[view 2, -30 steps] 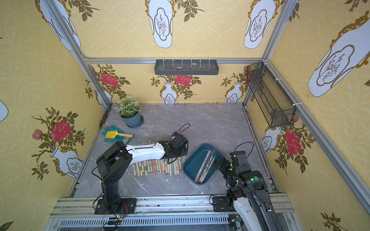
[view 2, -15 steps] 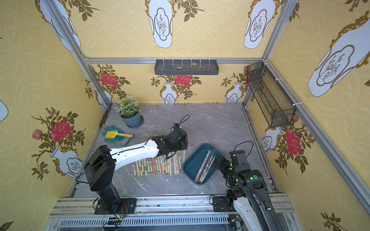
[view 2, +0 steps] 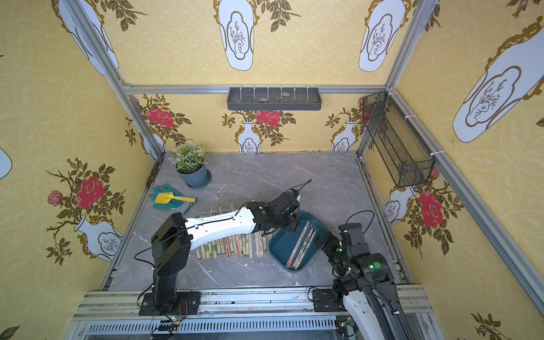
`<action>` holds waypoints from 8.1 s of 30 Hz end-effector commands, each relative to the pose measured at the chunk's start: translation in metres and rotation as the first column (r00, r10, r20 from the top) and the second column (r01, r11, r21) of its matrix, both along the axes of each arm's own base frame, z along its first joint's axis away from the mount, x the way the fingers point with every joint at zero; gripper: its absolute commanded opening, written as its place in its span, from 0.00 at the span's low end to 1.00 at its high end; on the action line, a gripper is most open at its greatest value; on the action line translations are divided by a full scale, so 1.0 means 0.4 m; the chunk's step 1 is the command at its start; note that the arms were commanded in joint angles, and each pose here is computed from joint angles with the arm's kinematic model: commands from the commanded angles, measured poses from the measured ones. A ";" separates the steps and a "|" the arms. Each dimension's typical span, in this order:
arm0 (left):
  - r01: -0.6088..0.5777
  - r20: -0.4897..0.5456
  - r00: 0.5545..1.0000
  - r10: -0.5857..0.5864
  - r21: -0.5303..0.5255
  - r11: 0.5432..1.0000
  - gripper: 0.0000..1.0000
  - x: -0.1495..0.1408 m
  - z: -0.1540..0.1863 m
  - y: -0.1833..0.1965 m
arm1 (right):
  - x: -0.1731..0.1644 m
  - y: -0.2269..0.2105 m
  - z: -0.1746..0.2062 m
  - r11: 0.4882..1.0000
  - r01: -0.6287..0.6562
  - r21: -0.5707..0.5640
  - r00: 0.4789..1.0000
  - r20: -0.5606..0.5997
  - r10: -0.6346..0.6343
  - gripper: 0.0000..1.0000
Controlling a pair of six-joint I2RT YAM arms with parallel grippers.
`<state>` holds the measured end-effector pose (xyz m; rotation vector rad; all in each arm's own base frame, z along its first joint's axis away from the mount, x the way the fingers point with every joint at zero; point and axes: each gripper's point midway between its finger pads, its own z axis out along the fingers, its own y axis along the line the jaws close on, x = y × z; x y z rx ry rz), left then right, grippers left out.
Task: Take the paired disposable chopsticks out of the storage box
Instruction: Place the paired disposable chopsticks at the center of the board, then pick up the paired disposable chopsticks from the storage box, then place the paired disposable chopsticks at the center of the board, then adjust the paired disposable chopsticks in the storage box, then pick up the paired disposable chopsticks from the storage box.
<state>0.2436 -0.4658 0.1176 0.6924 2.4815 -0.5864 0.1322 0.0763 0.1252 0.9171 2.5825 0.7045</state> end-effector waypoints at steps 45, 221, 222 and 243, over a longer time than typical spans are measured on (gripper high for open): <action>0.176 -0.161 0.978 -0.134 0.287 0.941 0.00 -0.111 -0.267 -0.025 | -0.011 -0.012 0.012 1.000 0.007 -0.019 1.000 0.001 -0.007 0.97; 0.094 0.017 0.994 -0.106 0.340 0.936 0.36 -0.020 -0.228 0.060 | 0.154 -0.112 -0.013 0.980 0.197 0.009 0.976 -0.095 -0.196 0.97; 0.098 0.009 0.994 -0.108 0.344 0.934 0.36 -0.022 -0.234 0.060 | 0.154 -0.112 -0.012 0.981 0.196 0.008 0.976 -0.093 -0.195 0.97; 0.151 -0.046 0.989 -0.144 0.318 0.936 0.00 -0.053 -0.271 0.022 | 0.158 -0.111 -0.010 0.984 0.180 0.006 0.980 -0.084 -0.179 0.98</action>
